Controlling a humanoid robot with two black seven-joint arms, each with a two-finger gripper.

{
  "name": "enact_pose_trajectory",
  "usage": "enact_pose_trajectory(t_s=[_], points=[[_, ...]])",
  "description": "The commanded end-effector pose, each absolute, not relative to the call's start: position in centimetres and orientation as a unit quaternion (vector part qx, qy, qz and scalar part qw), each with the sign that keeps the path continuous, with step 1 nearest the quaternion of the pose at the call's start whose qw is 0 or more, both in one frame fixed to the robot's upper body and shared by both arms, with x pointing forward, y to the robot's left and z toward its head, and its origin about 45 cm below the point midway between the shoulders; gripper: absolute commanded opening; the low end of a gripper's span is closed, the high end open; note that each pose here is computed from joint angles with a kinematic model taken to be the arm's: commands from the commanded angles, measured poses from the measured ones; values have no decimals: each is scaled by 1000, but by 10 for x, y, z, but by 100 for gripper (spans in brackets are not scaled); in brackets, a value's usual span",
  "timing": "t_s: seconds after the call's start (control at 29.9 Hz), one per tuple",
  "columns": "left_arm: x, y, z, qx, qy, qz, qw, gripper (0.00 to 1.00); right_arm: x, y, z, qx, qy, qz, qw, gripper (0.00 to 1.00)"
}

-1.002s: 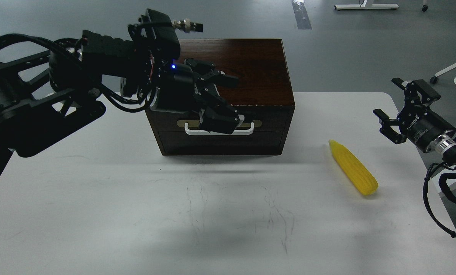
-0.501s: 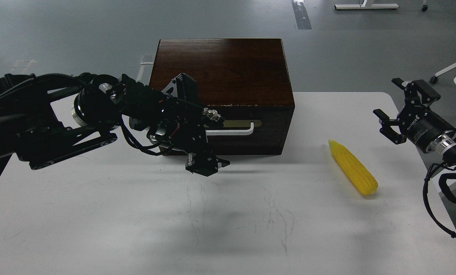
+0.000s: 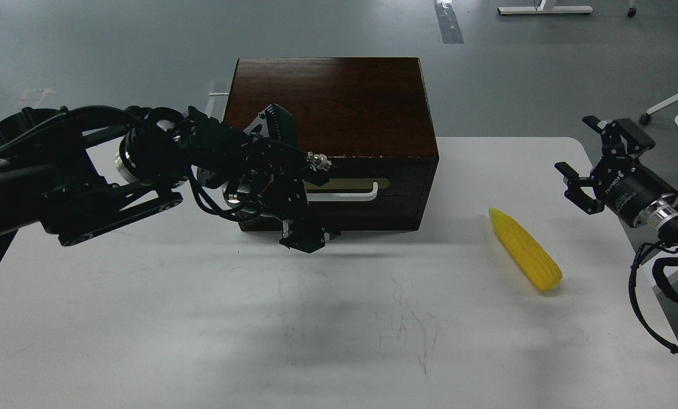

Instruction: Put corn in drawer with both arms

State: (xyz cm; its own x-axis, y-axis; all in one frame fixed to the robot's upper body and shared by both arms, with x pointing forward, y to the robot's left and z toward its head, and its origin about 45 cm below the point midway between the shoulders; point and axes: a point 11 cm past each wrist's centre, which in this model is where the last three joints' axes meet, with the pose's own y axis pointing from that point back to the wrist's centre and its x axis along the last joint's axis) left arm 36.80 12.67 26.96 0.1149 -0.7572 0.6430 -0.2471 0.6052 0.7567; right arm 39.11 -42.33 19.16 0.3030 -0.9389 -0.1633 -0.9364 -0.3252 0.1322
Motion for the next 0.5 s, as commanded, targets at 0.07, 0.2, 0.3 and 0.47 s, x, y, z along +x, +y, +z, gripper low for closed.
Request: enact_pose_trajectory(t_s=[0.07,0.2,0.3,0.47], points=[[371,125,265,401,-630,-204,633,98,391,-424,191,807,-581,-106,6,100],[371,123,262,401,-629,-207,633,98,391,-424,192,806,-583,-106,4,100],[372,123,259,404,-626,-210,633,98,391,-424,191,806,-583,-107,3,100],[374,124,255,409,-623,-212,632,98,390,-424,190,806,-583,-107,4,100]])
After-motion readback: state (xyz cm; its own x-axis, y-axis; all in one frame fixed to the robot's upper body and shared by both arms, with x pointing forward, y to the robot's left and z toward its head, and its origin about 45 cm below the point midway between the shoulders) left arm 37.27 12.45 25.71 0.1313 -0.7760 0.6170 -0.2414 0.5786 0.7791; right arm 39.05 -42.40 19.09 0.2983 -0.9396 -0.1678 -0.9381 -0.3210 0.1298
